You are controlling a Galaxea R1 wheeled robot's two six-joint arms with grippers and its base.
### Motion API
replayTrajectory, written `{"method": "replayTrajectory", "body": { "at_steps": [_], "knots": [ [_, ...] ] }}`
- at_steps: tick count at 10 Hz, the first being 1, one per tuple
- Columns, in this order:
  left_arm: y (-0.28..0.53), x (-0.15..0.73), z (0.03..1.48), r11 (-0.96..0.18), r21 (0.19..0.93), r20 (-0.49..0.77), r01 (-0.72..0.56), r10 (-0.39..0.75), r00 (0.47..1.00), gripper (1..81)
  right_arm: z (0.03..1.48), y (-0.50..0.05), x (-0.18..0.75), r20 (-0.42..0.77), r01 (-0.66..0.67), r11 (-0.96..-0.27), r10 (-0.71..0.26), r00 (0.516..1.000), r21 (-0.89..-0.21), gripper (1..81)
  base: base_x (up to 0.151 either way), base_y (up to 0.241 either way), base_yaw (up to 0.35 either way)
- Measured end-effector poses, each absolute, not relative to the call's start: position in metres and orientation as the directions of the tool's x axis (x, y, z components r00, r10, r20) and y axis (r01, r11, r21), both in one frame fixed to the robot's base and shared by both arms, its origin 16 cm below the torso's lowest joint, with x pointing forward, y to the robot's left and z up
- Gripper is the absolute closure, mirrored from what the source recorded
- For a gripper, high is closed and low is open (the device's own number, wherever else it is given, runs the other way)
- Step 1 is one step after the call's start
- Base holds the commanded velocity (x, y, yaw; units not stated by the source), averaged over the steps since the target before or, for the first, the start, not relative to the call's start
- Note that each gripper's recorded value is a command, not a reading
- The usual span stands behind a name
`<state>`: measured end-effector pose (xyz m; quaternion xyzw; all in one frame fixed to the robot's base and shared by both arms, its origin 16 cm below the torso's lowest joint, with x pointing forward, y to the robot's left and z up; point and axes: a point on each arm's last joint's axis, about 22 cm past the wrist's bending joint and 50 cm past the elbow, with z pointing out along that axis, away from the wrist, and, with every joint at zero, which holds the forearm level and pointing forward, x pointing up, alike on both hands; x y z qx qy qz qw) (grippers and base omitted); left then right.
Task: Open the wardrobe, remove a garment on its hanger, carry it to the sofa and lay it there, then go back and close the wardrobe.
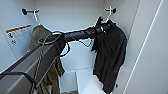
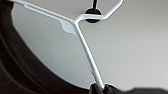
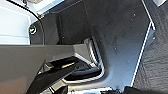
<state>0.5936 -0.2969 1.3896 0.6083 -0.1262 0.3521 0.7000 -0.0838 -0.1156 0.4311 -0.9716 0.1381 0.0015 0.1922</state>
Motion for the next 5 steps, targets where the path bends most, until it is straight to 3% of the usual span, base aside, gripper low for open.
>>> {"method": "replayTrajectory", "body": {
  "at_steps": [5],
  "knots": [
    [-0.299, 0.579, 1.388, 0.032, 0.762, 0.607, -0.646, 0.31, 0.731, 81.1, 0.431, -0.115, -0.083, -0.057, -0.27, -0.888, -0.268, 0.962, -0.373, 1.0, 0.0, 0.0, 0.0]
  ]
}}
